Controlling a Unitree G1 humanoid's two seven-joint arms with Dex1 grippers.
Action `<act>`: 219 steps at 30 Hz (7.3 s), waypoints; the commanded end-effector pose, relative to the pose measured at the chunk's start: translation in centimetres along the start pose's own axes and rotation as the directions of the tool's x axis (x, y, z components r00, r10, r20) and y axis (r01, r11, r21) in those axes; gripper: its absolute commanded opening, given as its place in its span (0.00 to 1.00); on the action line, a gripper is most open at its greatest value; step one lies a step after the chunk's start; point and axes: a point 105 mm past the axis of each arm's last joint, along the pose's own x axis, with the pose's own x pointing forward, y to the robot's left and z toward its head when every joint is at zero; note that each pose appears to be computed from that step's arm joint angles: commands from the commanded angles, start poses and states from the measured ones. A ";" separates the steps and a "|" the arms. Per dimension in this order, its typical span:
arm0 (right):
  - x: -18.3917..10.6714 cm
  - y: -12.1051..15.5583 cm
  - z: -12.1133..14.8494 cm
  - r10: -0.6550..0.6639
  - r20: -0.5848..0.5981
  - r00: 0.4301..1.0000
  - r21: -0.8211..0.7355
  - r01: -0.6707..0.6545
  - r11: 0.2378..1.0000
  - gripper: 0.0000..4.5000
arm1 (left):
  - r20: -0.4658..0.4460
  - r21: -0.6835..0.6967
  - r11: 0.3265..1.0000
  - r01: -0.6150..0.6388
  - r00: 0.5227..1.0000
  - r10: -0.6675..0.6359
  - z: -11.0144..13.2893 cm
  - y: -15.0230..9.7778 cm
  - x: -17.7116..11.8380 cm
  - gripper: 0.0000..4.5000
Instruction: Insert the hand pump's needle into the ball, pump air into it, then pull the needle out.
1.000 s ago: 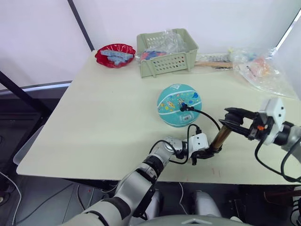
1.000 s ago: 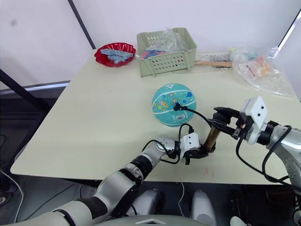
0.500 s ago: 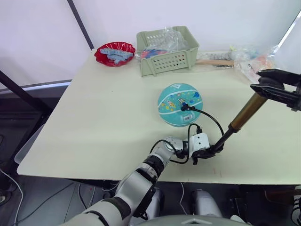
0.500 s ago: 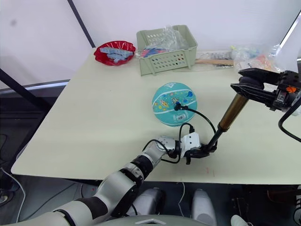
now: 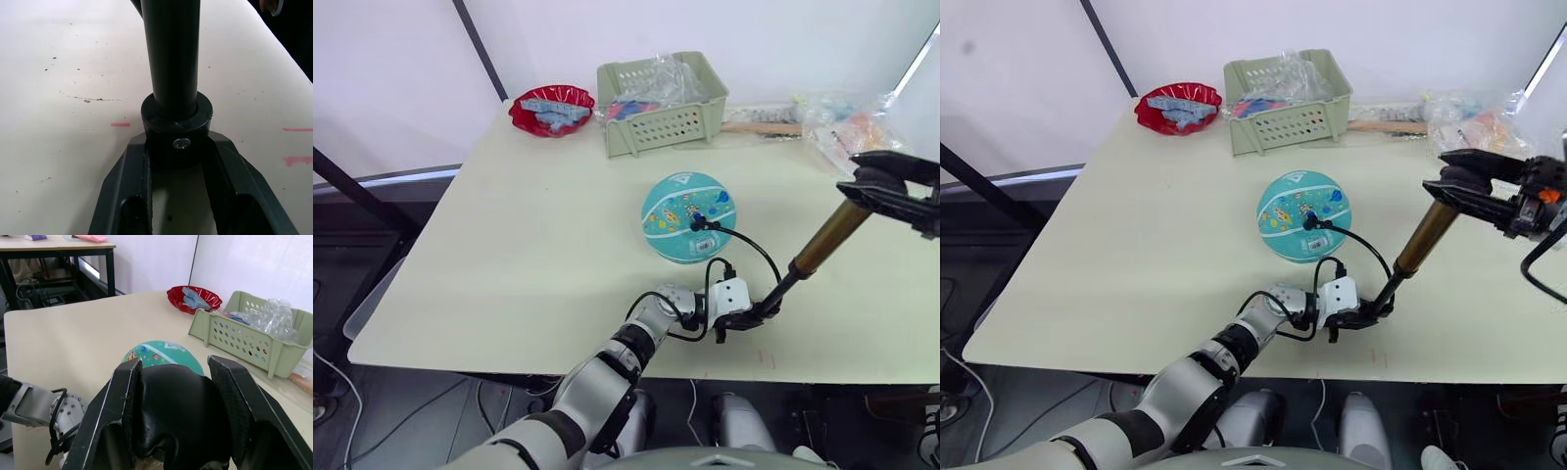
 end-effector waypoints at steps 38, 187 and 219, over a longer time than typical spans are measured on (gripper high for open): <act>0.5 -0.1 -0.9 -0.094 0.026 0.995 -0.115 0.096 0.989 0.36 | -0.070 -0.059 0.995 0.077 0.994 -0.081 -2.7 -2.8 0.5 0.21; -1.2 -1.3 3.1 -0.129 0.119 0.985 -0.117 0.143 0.983 0.36 | -0.114 -0.048 0.995 0.089 0.989 -0.094 -3.3 -2.5 0.2 0.21; 1.7 1.9 -7.7 -0.017 -0.111 0.994 0.029 0.020 0.999 0.36 | -0.120 -0.057 0.995 0.079 0.989 -0.085 -3.4 -2.4 0.1 0.21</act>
